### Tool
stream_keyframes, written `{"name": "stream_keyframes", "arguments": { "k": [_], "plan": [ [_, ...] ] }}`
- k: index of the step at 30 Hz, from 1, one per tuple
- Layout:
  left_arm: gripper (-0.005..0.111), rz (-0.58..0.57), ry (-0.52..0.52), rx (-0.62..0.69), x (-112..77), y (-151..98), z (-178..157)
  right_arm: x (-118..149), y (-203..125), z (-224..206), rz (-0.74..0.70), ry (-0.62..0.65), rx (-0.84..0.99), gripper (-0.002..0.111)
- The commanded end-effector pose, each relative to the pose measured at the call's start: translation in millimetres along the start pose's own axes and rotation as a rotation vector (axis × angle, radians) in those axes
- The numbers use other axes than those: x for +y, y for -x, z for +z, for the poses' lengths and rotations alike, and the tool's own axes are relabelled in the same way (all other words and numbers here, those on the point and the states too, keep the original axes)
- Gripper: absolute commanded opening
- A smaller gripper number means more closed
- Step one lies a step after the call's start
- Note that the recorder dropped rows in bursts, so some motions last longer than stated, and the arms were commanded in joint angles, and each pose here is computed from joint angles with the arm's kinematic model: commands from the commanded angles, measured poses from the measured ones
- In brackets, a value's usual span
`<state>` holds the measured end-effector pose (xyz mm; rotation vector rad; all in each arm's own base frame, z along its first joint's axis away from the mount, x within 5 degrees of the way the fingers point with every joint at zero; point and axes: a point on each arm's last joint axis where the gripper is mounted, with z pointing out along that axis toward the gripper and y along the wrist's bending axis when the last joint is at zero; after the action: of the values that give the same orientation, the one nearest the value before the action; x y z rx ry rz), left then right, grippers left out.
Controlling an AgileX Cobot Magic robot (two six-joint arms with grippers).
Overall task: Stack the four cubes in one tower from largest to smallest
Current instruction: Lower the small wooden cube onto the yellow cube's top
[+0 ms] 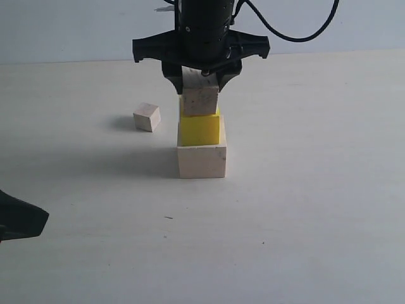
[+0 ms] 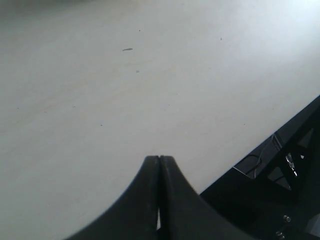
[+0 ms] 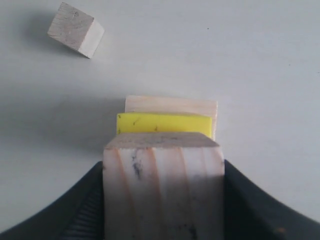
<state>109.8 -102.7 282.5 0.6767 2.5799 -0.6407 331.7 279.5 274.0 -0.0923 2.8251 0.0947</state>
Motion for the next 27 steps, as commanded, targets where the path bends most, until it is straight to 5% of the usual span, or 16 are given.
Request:
{"name": "stream_keyframes", "arguments": {
  "k": [1,19,27],
  "plan": [
    [0.000,0.008,0.005,-0.014,0.8,0.2,-0.4,0.1,0.9,2.1,-0.005,-0.017,-0.005,0.000],
    [0.000,0.008,0.005,-0.012,0.8,0.1,-0.4,1.5,1.7,5.0,-0.003,-0.010,-0.010,0.001],
    [0.000,0.008,0.005,-0.008,0.8,-0.3,-0.4,2.4,1.2,5.0,-0.001,0.000,-0.005,0.032]
  ]
}}
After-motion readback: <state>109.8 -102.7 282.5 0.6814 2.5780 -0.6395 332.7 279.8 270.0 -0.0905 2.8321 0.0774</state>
